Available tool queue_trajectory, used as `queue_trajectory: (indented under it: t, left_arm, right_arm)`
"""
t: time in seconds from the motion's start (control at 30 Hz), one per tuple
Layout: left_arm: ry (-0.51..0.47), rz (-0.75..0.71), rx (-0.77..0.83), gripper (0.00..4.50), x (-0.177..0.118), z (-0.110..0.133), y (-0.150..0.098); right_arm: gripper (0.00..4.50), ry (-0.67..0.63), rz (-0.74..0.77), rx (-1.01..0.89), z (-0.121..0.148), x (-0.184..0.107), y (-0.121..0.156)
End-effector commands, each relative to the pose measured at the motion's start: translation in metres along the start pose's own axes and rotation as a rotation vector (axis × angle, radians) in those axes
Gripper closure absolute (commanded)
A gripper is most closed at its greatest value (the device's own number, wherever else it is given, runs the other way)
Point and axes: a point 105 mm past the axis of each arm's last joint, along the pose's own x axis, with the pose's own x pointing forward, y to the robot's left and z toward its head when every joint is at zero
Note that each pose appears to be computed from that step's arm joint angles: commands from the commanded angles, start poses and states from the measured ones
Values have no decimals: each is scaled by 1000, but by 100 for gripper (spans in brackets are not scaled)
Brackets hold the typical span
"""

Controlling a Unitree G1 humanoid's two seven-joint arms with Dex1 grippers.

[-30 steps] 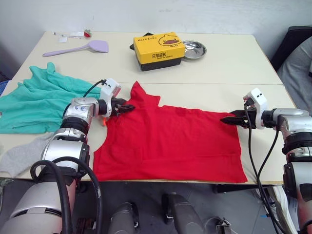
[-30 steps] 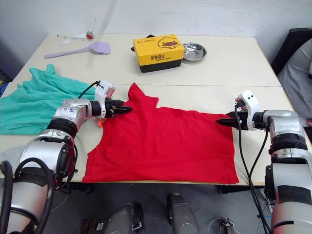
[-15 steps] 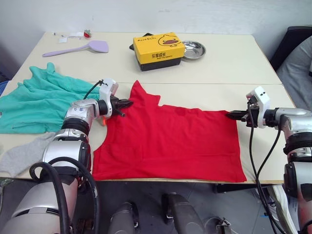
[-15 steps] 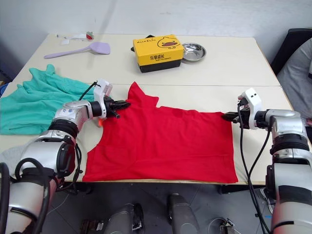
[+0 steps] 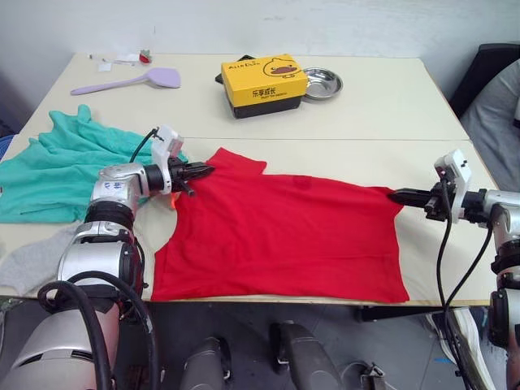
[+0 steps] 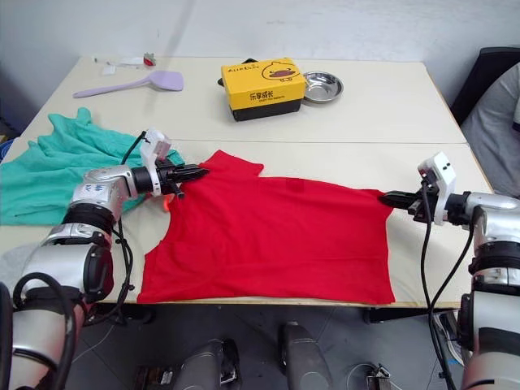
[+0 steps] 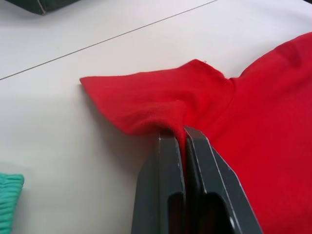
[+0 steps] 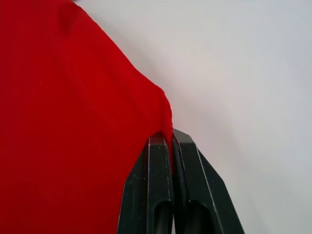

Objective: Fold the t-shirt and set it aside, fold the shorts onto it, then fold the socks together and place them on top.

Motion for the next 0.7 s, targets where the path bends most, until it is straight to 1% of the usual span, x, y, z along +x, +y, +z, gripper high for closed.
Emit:
queue_trajectory:
  t: [0.03,0.17,0.27,0.37,0.53,0.63,0.67,0.7]
  left_arm:
    - [-32,-24,70,450,-11,12,-1]
    - [-17,-56,110,450,-18,8,-6]
    - [25,-67,134,450,-21,-2,-9]
    - [72,-77,152,450,-22,-16,-13]
    - [84,-63,154,450,-21,-24,-16]
    - [89,-67,150,450,-22,-28,-18]
    - [99,-76,129,450,-24,-30,-20]
    - [105,-82,116,426,-25,-31,-22]
  right_arm:
    - [445,-57,-17,-51,15,-17,-1]
    - [445,-53,-3,-46,6,-24,4]
    - [445,-24,13,-43,-5,-26,8]
    - [445,6,25,-45,-20,-22,13]
    - [445,48,37,-57,-36,-17,22]
    - [445,58,12,-79,-40,-17,21]
    - [445,49,24,-54,-39,-18,23]
    - [427,21,39,-61,-34,-19,26]
